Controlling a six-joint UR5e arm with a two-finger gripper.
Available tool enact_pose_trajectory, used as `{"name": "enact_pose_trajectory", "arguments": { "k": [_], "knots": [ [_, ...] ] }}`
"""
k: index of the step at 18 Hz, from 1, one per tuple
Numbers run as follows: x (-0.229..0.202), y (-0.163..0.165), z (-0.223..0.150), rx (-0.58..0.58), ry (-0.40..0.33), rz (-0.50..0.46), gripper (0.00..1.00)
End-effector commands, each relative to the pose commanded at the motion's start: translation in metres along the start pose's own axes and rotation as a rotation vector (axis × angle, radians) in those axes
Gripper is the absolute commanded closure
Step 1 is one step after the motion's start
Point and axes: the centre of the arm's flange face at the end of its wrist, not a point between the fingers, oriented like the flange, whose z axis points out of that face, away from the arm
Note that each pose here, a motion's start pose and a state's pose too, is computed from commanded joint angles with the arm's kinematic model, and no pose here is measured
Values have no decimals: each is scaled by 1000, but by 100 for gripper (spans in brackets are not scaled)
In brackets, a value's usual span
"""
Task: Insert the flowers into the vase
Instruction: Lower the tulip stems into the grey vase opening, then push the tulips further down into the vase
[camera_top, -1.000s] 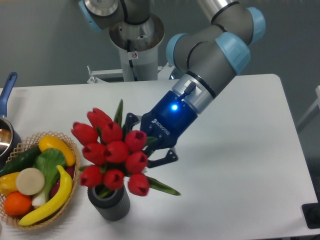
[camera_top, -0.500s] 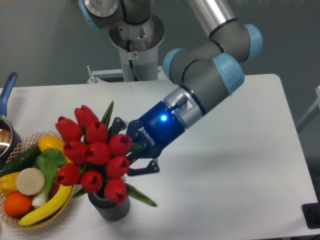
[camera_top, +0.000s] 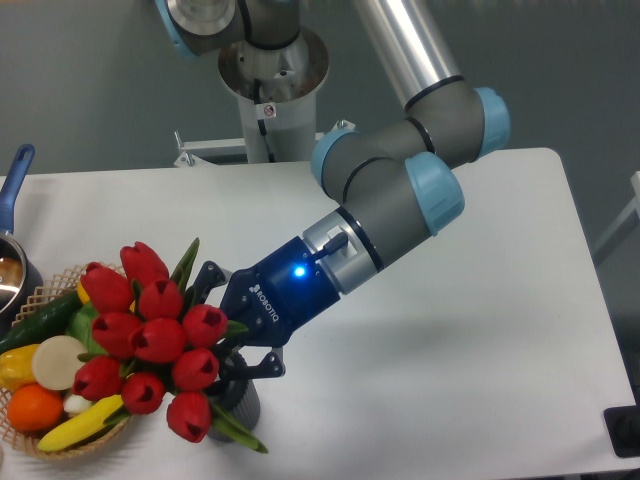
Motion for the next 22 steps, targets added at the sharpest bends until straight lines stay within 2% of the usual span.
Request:
{"name": "enact_pose_trajectory", "arguments": {
  "k": [3,7,13,16,19,22],
  "knots": [
    [-6,20,5,-8,6,-26,97],
    [-7,36,8,-15,10,-21,96],
    [4,90,15,-33,29,22,93],
    [5,104,17,-43,31,33,90],
    [7,118,17,-46,34,15,88],
    [9,137,18,-63,34,43,81]
  ]
}}
